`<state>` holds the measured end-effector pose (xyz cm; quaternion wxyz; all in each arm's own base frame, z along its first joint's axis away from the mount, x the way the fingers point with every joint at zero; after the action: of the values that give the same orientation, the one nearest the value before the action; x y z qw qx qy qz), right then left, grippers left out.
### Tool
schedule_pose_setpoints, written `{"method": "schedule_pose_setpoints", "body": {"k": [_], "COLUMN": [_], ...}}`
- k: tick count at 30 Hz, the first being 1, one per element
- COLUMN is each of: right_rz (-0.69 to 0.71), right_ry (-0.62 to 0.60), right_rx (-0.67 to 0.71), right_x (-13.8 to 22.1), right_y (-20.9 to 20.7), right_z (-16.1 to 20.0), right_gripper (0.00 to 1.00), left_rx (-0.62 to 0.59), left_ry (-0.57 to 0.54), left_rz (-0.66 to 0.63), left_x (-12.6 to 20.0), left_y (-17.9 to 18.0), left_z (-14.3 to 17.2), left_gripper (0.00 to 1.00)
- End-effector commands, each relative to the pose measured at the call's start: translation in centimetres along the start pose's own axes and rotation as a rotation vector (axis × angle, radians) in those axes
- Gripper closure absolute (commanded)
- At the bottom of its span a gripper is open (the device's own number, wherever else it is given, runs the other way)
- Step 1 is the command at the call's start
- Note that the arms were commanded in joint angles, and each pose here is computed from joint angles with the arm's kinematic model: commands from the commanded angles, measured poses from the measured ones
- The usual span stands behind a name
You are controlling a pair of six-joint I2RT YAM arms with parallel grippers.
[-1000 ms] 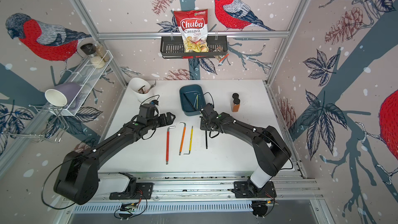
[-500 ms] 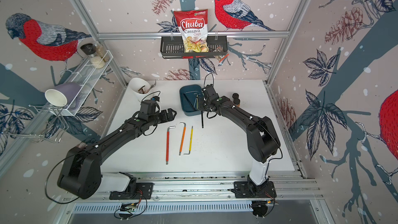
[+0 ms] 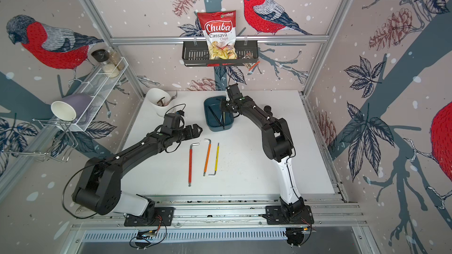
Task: Put the hex key on the desktop into the storage box
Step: Place the Allen key in the storage box.
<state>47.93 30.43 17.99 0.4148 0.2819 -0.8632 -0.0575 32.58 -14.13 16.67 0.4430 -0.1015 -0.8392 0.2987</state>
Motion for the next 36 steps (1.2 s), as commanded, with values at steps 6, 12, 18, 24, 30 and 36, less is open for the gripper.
{"method": "schedule_pose_setpoints", "body": {"k": [6, 12, 18, 24, 30, 36], "right_rz": [-0.109, -0.14, -0.17, -0.172, -0.132, 0.028], "right_ry": [-0.022, -0.039, -0.045, -0.06, -0.084, -0.092], "right_rx": [-0.036, -0.084, -0.106, -0.073, -0.014, -0.001], "right_x": [-3.0, -4.4, -4.9, -3.2, 0.2, 4.0], "right_y": [-1.7, -3.1, -3.5, -2.8, -1.0, 1.3], "right_z": [-1.1, -1.5, -1.4, -2.1, -2.3, 0.2], "right_gripper": [1.0, 1.0, 0.7, 0.53, 0.47, 0.43], "left_rx": [-0.009, -0.01, -0.009, -0.003, -0.002, -0.008], "left_ry": [-0.004, 0.007, 0.006, -0.008, -0.029, -0.069], "left_rz": [0.037, 0.031, 0.029, 0.032, 0.045, 0.04], "left_x": [-1.1, -1.5, -1.4, -0.8, 0.1, 1.3], "left_y": [-0.5, -0.3, -0.4, -0.5, -0.8, -0.8], "left_z": [-0.6, -0.4, -0.5, -0.5, -0.7, -0.7], "left_gripper": [0.04, 0.04, 0.04, 0.04, 0.04, 0.04]}}
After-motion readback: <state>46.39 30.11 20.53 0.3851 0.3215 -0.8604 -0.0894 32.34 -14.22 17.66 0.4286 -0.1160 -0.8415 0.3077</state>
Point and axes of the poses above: each gripper's point midway between its finger pads, its own x axis back along the fingers, its own y axis along the line the jaws close on, z = x × y, the point moved 7 cm from there along x, back along the fingers, and after that the axes turned 13 degrees about x, right-handed, at the moved point
